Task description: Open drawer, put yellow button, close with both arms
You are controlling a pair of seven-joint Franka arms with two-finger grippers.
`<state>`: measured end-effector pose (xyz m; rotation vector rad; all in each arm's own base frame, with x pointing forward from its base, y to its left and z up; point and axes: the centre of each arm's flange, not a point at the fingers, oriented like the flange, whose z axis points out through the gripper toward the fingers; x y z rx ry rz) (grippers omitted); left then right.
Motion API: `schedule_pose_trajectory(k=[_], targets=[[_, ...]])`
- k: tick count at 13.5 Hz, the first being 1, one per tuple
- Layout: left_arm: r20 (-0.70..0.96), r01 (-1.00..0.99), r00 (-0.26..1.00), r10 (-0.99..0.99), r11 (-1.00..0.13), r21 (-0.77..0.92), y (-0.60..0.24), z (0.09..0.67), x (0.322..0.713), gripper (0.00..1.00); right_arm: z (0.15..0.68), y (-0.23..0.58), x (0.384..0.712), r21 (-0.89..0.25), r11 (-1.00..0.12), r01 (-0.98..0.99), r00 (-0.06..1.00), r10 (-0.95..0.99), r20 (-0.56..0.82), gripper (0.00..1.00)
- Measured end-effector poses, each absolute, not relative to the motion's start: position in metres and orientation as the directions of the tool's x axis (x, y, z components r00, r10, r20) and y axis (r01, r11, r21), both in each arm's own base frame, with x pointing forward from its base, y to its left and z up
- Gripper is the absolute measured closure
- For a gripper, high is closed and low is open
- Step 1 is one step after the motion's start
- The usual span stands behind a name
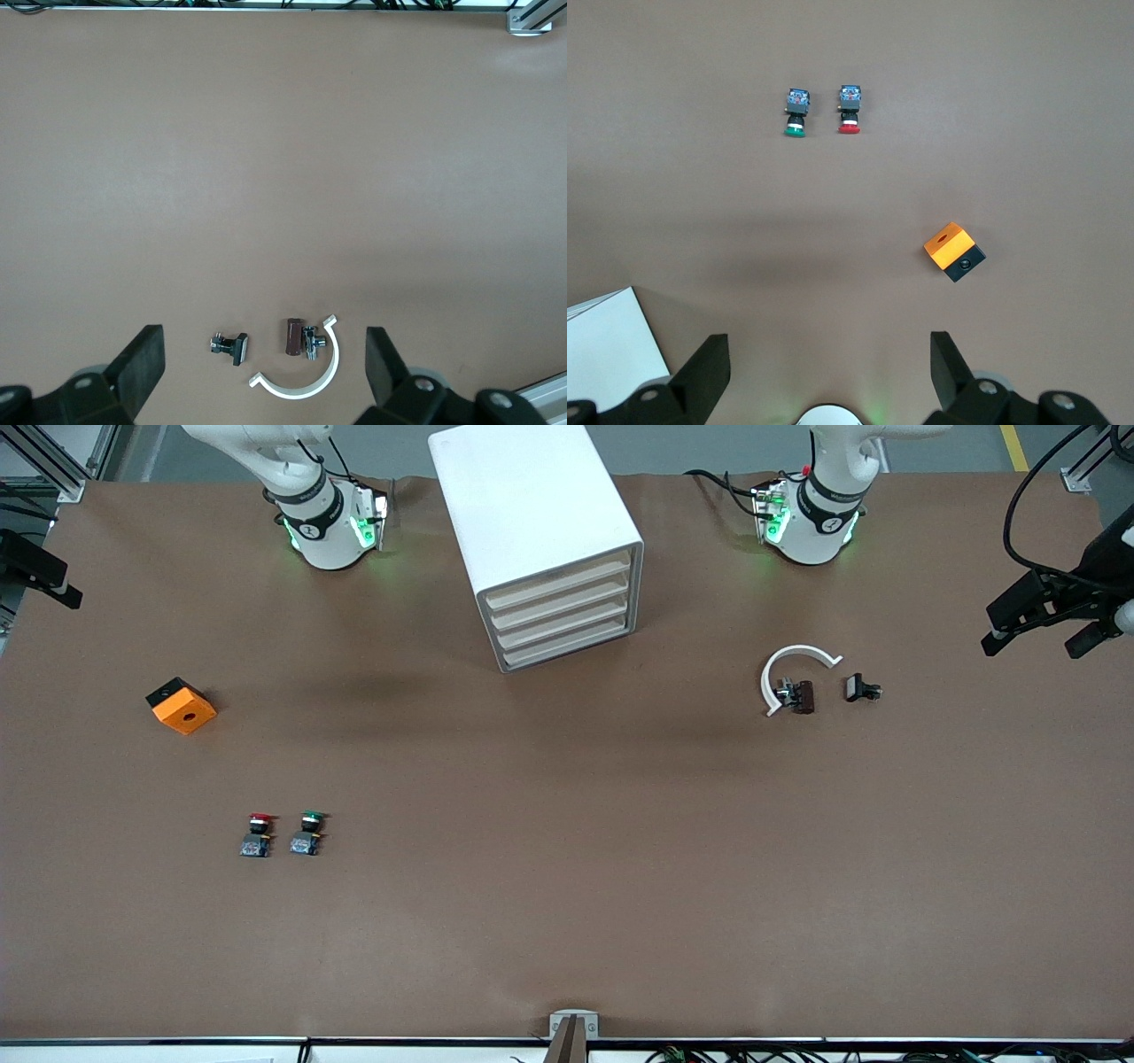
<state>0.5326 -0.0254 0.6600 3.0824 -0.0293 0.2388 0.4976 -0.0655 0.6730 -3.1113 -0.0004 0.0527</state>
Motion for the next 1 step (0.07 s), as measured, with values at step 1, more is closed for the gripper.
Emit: schedule_pose_trajectory(k=[1], targets=[[0.154,-0.022,0.988,-0.015,-0.999,0.048,-0.0251,0.6599,0.5326,0.0,0.673,-0.0655,0.4976,-0.03,-1.0,0.0,0.999,0.001,-0.034,0.0]])
